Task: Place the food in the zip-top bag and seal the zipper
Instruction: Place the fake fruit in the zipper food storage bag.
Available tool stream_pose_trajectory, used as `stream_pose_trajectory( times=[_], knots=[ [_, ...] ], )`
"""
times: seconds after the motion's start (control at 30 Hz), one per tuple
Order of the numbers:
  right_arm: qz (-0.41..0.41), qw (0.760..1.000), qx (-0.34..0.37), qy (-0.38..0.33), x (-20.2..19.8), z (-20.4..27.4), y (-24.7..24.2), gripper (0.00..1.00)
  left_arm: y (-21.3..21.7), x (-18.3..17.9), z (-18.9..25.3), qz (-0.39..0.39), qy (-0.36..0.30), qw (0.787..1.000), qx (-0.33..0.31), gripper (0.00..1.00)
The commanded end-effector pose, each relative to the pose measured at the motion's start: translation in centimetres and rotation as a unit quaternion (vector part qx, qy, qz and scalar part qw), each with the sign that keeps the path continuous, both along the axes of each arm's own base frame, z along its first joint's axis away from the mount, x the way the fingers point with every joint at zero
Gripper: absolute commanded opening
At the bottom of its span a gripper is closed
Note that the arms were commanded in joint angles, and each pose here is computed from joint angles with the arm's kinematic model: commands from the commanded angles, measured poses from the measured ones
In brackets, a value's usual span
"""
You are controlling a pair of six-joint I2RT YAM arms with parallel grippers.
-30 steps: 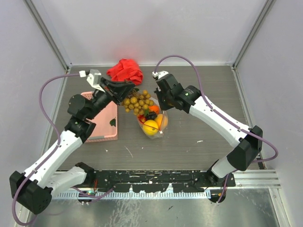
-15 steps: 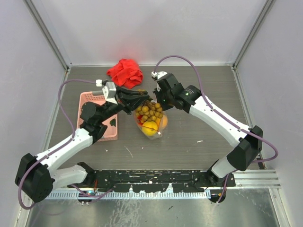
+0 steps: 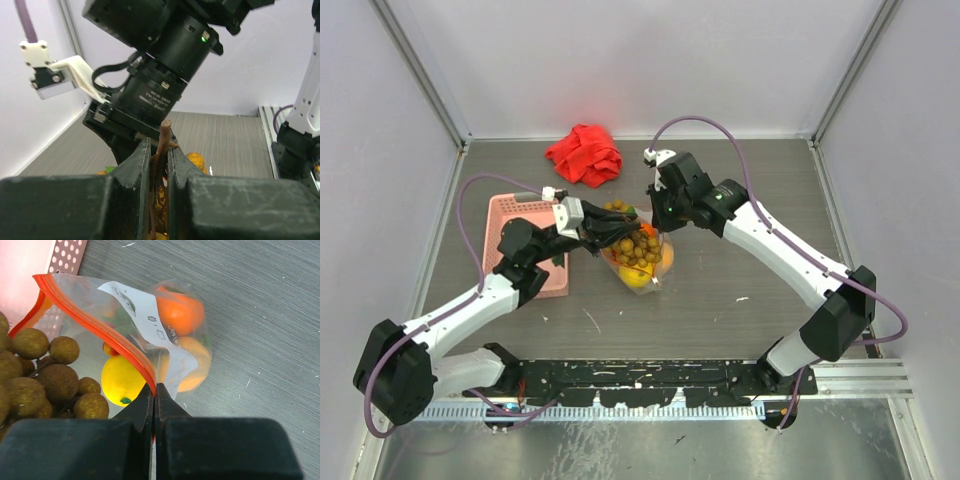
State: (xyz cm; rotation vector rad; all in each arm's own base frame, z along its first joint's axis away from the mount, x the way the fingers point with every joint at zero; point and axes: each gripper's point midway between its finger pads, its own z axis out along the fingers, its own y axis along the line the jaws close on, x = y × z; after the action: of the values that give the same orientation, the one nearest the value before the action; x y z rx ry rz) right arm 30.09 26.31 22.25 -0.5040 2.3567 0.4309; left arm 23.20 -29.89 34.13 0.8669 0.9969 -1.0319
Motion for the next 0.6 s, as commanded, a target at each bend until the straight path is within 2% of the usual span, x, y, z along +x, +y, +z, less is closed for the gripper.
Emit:
stream_pose_trajectory(
  times=[0.0, 0.3, 0.57],
  knots=[
    [0.003, 0.998, 0.043, -0.034, 0.1, 2.9, 0.5, 0.00, -0.2, -1.3, 2.0, -0.026, -0.079, 0.996, 0.019, 0.00],
    [0.005, 0.999, 0.043, -0.032, 0.0, 2.9, 0.5, 0.00, -0.1, -0.9, 0.1, -0.016, -0.112, 0.988, 0.100, 0.00],
    [0.007, 0.999, 0.042, -0.034, 0.0, 2.9, 0.5, 0.00, 0.9, 0.1, 0.1, 0.034, -0.135, 0.984, 0.110, 0.00]
  ],
)
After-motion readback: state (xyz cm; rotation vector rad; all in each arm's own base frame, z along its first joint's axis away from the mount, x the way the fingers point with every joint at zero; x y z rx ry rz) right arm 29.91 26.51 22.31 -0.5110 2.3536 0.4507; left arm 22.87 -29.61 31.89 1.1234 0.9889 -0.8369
